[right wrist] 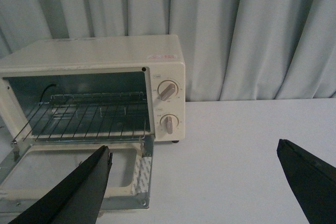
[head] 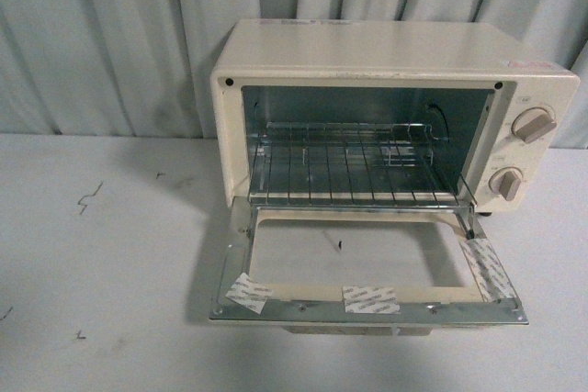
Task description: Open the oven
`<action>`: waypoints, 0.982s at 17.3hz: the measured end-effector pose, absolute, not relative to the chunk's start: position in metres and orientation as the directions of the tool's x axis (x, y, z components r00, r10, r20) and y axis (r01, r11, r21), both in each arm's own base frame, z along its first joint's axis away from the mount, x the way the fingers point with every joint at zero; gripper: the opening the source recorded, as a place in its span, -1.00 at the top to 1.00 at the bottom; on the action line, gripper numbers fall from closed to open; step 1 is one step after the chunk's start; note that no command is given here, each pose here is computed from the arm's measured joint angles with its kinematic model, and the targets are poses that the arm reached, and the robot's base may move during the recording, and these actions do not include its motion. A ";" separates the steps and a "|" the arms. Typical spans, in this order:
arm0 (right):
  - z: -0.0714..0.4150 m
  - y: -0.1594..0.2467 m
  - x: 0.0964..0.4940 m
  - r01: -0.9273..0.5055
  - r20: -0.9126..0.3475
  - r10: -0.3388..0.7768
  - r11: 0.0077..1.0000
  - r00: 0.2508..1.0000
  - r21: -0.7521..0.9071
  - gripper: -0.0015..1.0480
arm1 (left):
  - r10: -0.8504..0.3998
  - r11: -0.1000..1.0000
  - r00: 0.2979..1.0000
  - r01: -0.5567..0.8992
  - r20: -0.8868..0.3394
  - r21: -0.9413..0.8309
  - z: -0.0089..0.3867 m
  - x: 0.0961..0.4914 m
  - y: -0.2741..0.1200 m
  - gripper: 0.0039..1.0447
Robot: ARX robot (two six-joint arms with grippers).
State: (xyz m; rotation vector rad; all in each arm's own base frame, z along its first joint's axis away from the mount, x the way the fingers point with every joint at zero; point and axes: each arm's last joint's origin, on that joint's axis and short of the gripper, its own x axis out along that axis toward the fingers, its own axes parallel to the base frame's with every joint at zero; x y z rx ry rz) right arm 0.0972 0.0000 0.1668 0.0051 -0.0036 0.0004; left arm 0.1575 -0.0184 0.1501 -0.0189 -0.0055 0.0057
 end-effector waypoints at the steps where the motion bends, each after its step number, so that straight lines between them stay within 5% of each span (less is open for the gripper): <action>1: 0.167 0.000 0.097 0.000 0.004 0.000 1.000 1.000 0.005 -0.87 | 0.004 1.000 1.000 -0.004 0.011 -0.019 0.154 0.154 -0.016 0.97; 17: 0.167 0.000 0.097 0.000 0.004 0.000 1.000 1.000 0.005 -0.87 | -0.002 1.000 1.000 0.002 0.004 -0.018 0.168 0.114 0.000 0.97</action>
